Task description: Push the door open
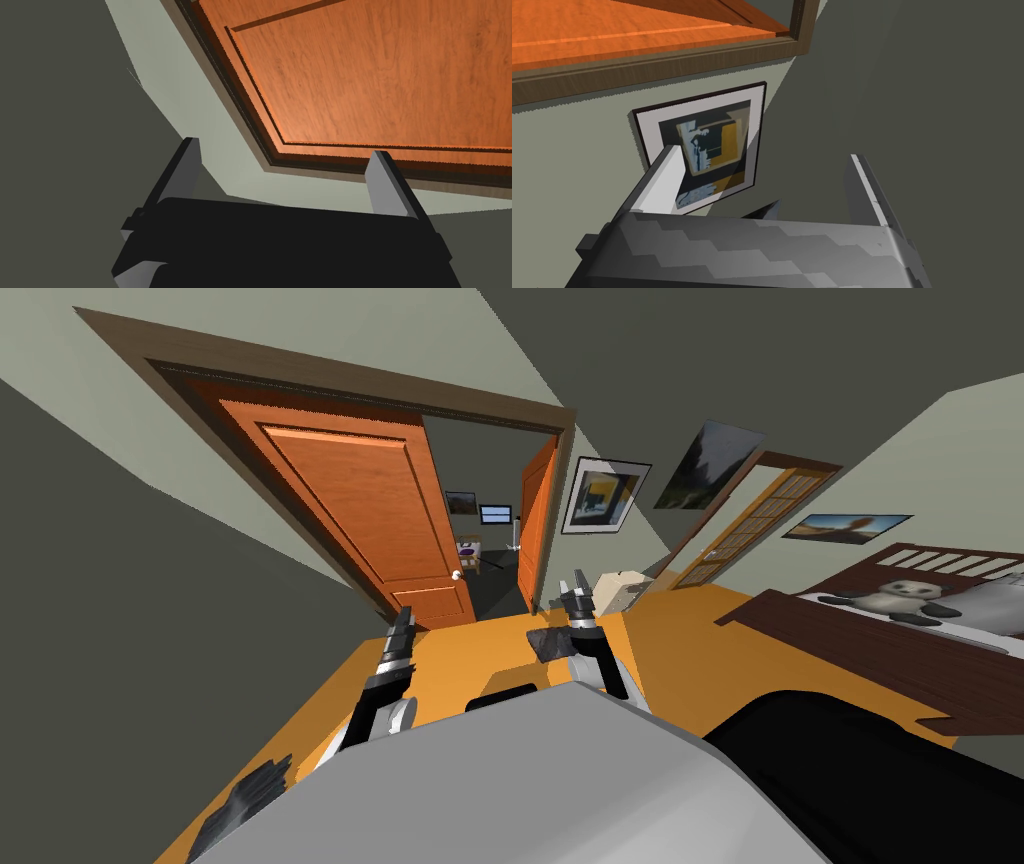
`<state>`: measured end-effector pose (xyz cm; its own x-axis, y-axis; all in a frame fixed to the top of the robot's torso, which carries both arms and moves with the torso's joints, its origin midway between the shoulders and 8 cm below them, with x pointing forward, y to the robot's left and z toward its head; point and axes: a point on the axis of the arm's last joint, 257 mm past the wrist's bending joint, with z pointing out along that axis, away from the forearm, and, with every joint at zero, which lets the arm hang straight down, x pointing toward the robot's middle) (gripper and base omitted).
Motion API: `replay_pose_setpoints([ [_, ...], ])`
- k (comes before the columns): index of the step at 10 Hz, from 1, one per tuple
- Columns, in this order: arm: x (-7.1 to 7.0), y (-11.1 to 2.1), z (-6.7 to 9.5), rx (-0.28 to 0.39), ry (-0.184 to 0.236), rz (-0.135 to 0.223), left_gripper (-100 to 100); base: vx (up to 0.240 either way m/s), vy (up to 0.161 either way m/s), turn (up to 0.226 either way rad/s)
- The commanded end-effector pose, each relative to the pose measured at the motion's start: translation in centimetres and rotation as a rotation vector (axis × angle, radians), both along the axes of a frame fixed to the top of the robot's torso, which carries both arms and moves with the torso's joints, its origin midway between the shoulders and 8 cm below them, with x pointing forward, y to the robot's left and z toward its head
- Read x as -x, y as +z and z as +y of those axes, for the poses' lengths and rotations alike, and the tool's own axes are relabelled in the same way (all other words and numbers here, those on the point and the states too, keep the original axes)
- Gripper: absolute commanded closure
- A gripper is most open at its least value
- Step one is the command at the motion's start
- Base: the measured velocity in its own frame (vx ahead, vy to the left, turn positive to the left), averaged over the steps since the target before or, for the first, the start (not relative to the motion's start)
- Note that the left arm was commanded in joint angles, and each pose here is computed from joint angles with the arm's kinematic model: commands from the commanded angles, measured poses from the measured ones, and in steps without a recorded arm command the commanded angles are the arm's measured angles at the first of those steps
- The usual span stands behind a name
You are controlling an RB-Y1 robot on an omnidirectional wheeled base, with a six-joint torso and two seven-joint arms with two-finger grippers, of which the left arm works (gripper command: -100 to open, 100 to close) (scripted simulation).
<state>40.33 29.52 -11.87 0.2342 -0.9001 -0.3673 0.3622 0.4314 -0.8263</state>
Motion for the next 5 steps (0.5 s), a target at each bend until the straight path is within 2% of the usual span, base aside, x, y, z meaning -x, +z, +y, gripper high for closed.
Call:
replay_pose_setpoints([
  [1,-0.3,-1.0,0.0,-0.025,0.007,0.016,-100,0.087,-0.003,-0.044],
  [5,-1.2,-4.0,0.3,-0.085,0.023,0.058,-100,0.092,0.007,-0.034],
])
